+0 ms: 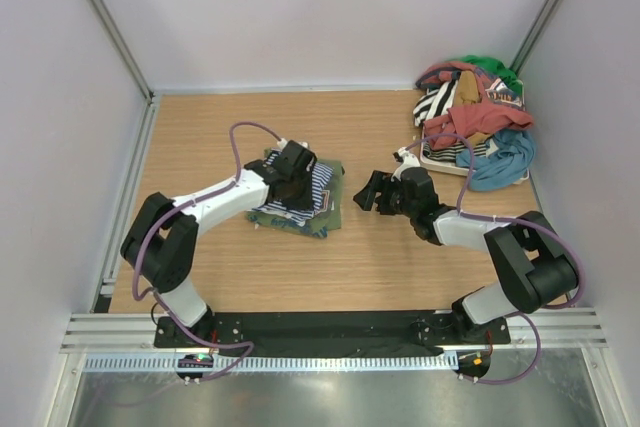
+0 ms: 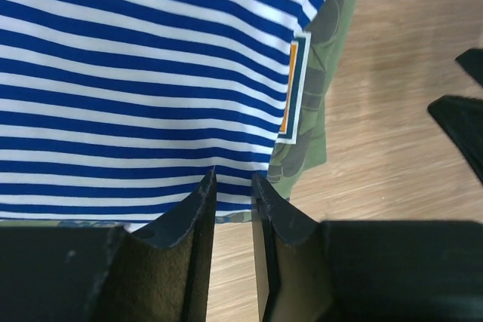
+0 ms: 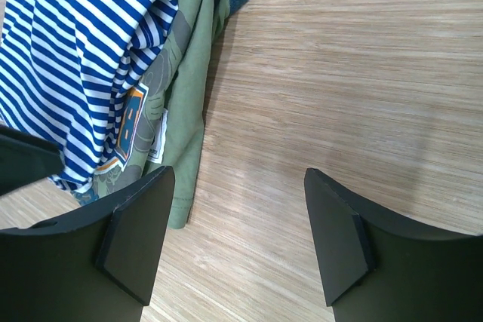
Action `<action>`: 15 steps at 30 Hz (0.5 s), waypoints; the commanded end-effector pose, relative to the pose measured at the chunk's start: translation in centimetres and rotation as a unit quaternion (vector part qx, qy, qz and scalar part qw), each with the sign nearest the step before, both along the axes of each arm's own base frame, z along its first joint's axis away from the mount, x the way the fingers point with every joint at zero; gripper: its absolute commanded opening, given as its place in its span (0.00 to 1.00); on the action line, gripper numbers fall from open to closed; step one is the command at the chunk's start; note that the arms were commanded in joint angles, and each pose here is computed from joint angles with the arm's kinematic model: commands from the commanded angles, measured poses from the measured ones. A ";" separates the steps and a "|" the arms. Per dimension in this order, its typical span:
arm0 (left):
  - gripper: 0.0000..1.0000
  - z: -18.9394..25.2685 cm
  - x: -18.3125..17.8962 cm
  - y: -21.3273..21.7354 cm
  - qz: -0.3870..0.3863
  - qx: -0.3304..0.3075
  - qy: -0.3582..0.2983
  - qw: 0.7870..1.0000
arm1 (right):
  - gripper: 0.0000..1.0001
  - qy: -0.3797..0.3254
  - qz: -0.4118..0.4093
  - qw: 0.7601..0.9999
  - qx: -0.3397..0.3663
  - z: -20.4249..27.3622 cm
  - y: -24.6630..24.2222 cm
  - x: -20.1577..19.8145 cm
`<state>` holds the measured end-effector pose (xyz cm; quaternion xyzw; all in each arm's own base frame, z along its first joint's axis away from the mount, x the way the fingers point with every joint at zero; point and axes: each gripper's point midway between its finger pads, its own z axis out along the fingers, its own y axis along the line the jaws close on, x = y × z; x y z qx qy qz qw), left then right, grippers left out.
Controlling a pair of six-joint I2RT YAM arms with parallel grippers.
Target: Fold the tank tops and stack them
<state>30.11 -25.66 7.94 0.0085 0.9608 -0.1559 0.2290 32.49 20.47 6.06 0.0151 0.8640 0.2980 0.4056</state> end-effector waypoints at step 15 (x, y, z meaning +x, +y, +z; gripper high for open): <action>0.68 3.4 -2.1 -1.2 0.009 0.074 -0.113 0.991 | 0.77 -0.040 -0.018 0.999 0.006 2.3 -0.1 1.4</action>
